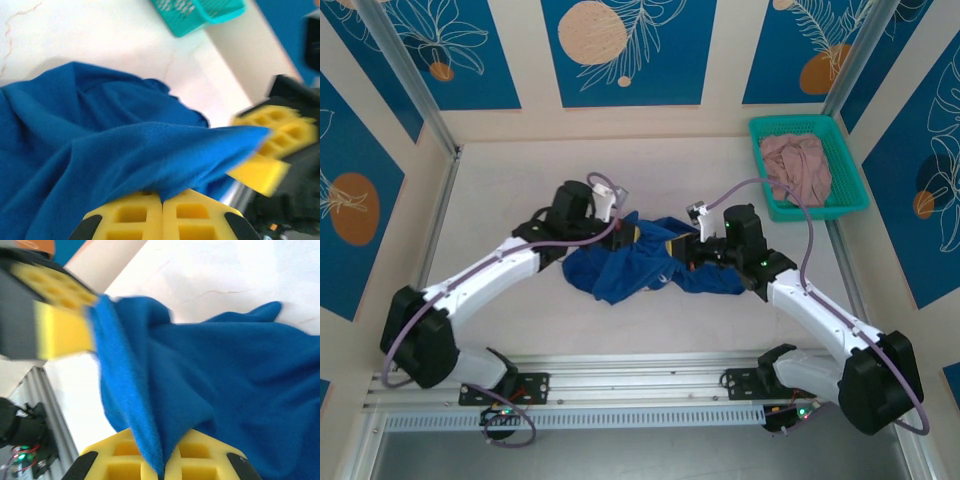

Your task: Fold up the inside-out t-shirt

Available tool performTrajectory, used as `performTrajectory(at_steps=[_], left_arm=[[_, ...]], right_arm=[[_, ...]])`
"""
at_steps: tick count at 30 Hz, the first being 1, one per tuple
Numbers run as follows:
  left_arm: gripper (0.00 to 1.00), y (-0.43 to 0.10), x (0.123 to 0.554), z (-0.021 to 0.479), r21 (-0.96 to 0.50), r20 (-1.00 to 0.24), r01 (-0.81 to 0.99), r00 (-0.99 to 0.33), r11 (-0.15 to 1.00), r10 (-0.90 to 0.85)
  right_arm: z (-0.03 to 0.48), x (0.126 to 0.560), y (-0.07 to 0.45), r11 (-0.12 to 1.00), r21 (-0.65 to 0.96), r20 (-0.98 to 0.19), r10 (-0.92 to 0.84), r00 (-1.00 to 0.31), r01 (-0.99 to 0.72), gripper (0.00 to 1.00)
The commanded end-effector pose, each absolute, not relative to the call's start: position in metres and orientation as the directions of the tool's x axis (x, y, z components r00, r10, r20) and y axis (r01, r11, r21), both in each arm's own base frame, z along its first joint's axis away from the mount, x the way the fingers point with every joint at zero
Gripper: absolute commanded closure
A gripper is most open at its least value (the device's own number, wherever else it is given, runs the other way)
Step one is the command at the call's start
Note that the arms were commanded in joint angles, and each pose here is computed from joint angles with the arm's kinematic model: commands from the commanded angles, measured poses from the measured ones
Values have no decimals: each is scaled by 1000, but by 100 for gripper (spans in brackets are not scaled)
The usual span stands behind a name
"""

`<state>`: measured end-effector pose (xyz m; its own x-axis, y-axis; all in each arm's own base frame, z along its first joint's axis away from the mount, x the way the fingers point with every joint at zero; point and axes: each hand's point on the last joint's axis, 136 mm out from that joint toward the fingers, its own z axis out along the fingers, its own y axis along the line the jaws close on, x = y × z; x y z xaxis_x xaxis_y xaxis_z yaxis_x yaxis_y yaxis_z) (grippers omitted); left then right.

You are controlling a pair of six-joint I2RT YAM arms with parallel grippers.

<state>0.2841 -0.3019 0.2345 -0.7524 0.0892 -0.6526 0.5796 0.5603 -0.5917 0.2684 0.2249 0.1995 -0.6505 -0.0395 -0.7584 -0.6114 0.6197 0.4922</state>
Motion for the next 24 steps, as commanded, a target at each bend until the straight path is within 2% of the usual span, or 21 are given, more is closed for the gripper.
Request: performTrajectory(at_steps=[1, 5, 8, 11, 15, 19, 24], left_arm=[[100, -292, 246, 265, -678, -615, 604, -778, 419, 126], [100, -287, 230, 284, -704, -623, 626, -771, 336, 130], [100, -293, 226, 293, -727, -628, 636, -768, 259, 124], [100, -292, 235, 288, -721, -630, 626, -771, 296, 96], [100, -285, 251, 280, -707, -626, 594, -778, 384, 53], [100, -280, 262, 273, -698, -616, 560, -787, 447, 24], [100, -281, 265, 270, -702, -607, 546, -794, 457, 17]], right_arm=[[210, 282, 209, 725, 389, -792, -53, -609, -569, 100], [210, 291, 205, 795, 347, -780, -51, -624, -498, 99], [205, 296, 208, 829, 323, -749, -70, -659, -456, 90], [194, 299, 203, 874, 264, -704, -114, -701, -408, 78], [194, 293, 189, 905, 196, -666, -160, -729, -377, 67], [218, 270, 198, 839, 208, -713, -221, -665, -502, 60], [249, 235, 225, 694, 236, -805, -252, -537, -681, 59]])
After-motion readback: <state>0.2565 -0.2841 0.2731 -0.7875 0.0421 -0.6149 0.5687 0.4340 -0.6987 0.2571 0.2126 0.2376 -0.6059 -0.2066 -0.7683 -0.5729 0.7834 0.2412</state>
